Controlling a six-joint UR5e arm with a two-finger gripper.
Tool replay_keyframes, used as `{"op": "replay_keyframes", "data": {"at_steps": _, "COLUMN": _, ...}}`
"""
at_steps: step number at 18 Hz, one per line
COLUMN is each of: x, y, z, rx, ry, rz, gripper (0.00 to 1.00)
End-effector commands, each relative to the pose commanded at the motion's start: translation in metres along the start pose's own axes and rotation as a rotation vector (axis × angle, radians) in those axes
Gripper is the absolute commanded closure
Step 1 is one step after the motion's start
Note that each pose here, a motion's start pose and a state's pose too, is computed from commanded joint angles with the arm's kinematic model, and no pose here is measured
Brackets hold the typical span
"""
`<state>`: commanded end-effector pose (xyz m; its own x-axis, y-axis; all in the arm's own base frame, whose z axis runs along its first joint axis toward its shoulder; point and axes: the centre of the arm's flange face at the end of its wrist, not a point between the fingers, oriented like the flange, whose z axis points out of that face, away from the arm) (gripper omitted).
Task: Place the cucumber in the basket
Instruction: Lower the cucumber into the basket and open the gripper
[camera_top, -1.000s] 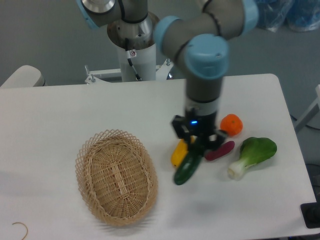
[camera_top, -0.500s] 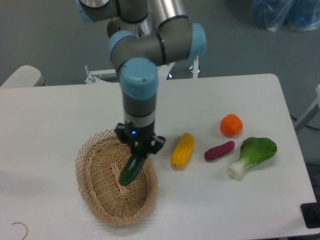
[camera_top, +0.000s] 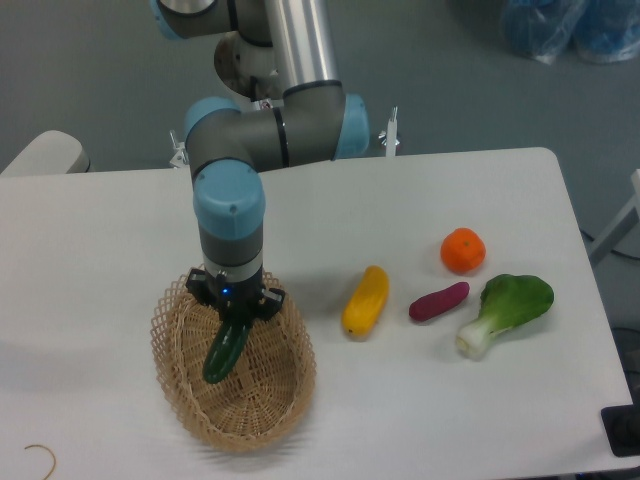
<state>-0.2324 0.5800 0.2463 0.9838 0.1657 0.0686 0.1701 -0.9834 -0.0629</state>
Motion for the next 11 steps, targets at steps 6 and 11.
{"op": "replay_keyframes", "data": {"at_steps": 6, "x": 0.002, "y": -0.005, "z": 0.003, "rx": 0.0, "ry": 0.0, "rz": 0.017, "gripper": 0.31}}
{"op": "replay_keyframes", "data": {"at_steps": 11, "x": -0.001, "y": -0.007, "z": -0.013, "rx": 0.023, "ry": -0.038, "rz": 0.026, "gripper": 0.0}}
